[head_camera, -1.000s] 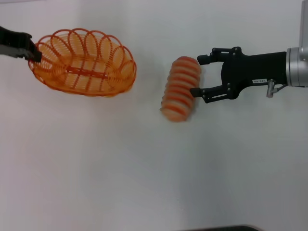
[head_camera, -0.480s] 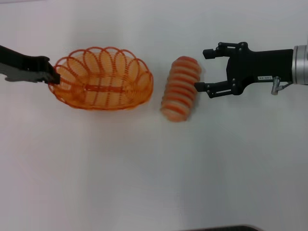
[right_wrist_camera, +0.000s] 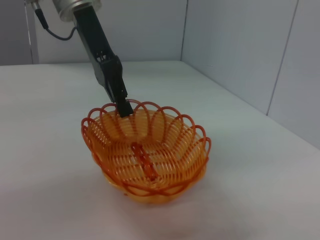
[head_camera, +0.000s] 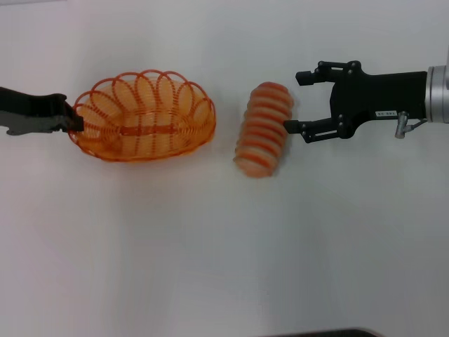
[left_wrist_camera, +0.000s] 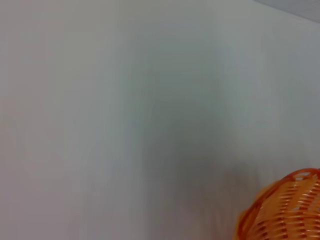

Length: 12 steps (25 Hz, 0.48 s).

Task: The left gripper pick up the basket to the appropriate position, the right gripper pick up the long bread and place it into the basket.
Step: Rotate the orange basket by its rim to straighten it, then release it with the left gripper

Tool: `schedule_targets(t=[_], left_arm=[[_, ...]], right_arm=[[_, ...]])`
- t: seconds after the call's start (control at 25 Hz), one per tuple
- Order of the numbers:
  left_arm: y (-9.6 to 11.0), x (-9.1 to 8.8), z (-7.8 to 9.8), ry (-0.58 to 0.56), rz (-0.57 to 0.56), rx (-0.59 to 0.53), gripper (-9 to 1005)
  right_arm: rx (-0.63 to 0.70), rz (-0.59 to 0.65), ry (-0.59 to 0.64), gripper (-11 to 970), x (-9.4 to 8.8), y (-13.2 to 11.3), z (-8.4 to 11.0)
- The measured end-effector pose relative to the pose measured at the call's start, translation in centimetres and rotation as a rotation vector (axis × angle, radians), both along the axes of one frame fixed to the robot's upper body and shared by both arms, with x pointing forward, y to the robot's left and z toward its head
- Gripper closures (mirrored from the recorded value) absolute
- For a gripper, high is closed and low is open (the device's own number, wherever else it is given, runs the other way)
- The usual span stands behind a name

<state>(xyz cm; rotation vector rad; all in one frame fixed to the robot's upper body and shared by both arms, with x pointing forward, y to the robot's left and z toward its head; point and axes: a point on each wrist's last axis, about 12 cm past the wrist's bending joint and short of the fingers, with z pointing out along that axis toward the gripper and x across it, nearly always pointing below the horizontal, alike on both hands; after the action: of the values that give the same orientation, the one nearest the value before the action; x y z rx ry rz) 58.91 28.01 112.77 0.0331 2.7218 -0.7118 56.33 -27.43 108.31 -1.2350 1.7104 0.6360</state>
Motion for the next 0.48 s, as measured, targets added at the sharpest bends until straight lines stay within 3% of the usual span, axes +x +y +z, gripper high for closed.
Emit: schedule_targets(t=[0.48], left_arm=[[-0.1,-0.4,-1.2,0.009,0.020,-0.001,929]], right_arm=[[0.000,0.005,0.000,45,0.0,0.0,0.0]])
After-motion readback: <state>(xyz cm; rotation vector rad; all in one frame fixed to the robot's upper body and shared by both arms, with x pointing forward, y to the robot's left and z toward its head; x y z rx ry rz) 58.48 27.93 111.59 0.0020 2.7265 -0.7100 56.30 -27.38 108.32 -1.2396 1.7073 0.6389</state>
